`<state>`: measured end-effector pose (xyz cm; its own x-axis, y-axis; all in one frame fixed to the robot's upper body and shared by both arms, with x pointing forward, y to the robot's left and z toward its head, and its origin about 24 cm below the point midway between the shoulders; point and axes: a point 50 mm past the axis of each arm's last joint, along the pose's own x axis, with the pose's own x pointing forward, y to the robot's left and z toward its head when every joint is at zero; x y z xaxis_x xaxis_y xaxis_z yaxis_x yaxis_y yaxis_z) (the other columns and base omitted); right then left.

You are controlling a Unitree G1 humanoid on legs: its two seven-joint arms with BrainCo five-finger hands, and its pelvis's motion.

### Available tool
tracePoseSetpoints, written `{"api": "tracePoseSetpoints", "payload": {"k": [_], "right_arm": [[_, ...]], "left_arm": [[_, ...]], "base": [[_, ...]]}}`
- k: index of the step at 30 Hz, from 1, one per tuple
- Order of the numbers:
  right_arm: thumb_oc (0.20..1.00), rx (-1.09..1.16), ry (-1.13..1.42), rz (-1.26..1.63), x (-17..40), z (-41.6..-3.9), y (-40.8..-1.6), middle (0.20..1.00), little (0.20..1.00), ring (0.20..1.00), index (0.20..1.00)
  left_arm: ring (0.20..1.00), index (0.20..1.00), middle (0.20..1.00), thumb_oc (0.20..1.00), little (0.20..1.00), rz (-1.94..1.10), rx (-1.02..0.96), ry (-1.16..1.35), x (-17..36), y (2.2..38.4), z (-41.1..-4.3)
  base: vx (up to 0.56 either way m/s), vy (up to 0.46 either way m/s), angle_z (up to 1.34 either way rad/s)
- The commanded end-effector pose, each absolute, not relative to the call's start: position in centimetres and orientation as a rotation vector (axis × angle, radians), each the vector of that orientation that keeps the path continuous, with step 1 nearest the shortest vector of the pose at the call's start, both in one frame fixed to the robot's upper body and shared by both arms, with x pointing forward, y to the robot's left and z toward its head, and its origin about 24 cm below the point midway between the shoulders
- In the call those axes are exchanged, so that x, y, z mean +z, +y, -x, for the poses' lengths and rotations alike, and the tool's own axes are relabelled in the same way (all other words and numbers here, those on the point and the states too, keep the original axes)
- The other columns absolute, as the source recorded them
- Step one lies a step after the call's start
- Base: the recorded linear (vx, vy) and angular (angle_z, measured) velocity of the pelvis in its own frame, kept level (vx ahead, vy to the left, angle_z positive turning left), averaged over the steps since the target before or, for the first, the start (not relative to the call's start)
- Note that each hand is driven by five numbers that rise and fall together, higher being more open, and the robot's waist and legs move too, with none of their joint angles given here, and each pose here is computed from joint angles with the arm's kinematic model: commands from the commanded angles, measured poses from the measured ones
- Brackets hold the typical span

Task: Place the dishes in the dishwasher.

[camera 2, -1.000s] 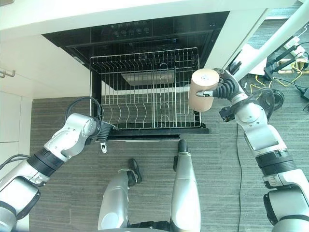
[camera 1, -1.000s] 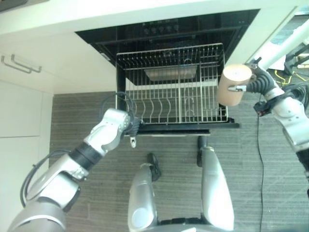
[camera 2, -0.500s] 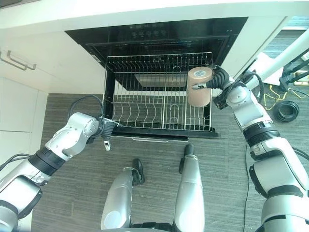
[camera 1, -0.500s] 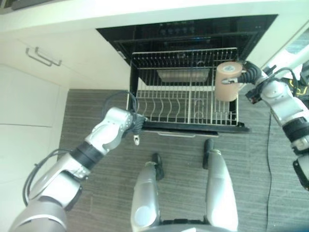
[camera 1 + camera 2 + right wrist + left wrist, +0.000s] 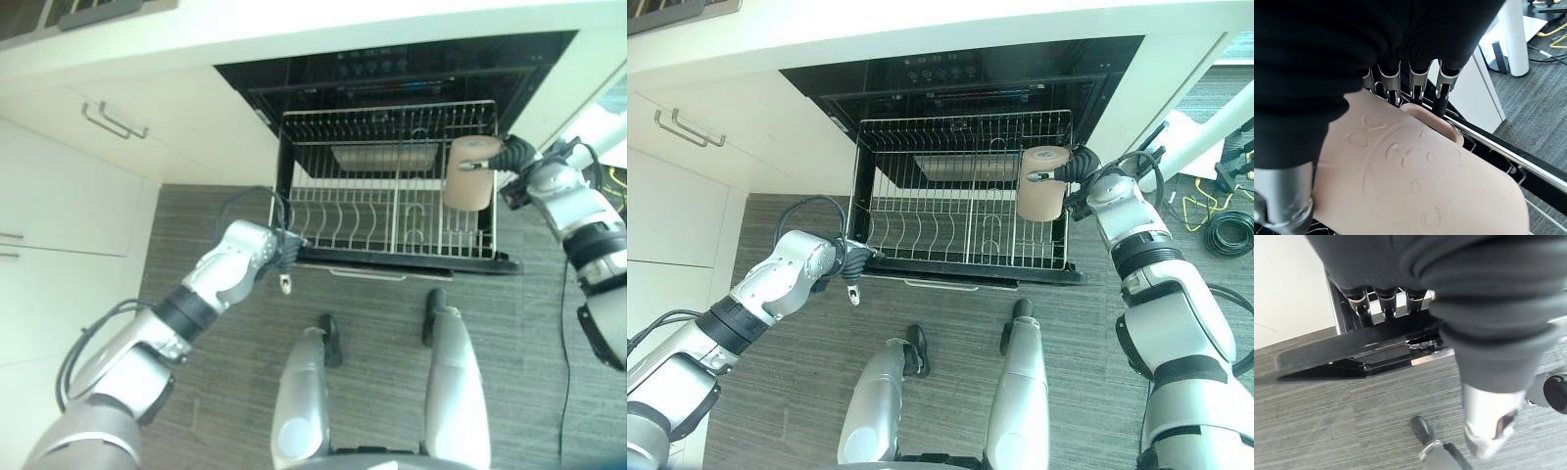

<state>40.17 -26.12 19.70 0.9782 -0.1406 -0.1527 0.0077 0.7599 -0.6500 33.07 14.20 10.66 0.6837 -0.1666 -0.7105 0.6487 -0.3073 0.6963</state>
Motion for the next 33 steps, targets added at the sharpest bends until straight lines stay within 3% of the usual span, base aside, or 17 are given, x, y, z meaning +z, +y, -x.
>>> {"api": "tracePoseSetpoints", "payload": {"k": [1, 8, 17, 22, 27, 29, 33], "right_arm": [[1.0, -0.239, 0.154, 0.575, 22.0, -40.1, -28.0, 1.0, 1.0, 1.0, 1.0], [1.0, -0.28, 0.179, 0.46, 22.2, -40.1, -28.4, 1.0, 1.0, 1.0, 1.0], [1.0, -0.203, 0.02, 0.436, 25.9, -39.6, -27.2, 1.0, 1.0, 1.0, 1.0], [1.0, -0.033, -0.146, 0.438, 27.2, -38.0, -24.4, 1.0, 1.0, 1.0, 1.0], [1.0, 0.029, -0.22, 0.429, 23.0, -33.4, -24.0, 1.0, 1.0, 1.0, 1.0], [1.0, -0.002, -0.236, 0.411, 20.3, -31.4, -24.5, 1.0, 1.0, 1.0, 1.0], [1.0, -0.019, -0.209, 0.356, 17.1, -29.0, -25.1, 1.0, 1.0, 1.0, 1.0]], "left_arm": [[1.0, 1.0, 1.0, 1.0, 1.0, -1.495, -1.549, 1.053, -4.3, 18.9, -19.4], [1.0, 1.0, 1.0, 1.0, 1.0, -1.465, -1.514, 0.997, -4.4, 18.2, -19.4], [1.0, 1.0, 1.0, 1.0, 1.0, -1.418, -1.443, 0.93, -3.8, 18.6, -19.1], [1.0, 1.0, 1.0, 1.0, 1.0, -1.24, -1.087, 0.654, -1.6, 18.4, -21.2], [1.0, 1.0, 1.0, 1.0, 1.0, -0.701, -0.614, 0.208, 5.0, 17.9, -23.6], [1.0, 1.0, 1.0, 1.0, 1.0, -0.525, -0.441, -0.013, 9.2, 19.6, -24.7], [1.0, 1.0, 1.0, 1.0, 1.0, -0.423, -0.278, -0.26, 14.2, 22.4, -25.1]], "base": [[0.0, 0.0, 0.0], [0.01, 0.024, -0.01], [0.0, 0.004, 0.0], [0.04, 0.023, -0.06], [0.01, 0.007, -0.04], [0.04, -0.032, 0.06], [0.03, -0.112, 0.05]]}}
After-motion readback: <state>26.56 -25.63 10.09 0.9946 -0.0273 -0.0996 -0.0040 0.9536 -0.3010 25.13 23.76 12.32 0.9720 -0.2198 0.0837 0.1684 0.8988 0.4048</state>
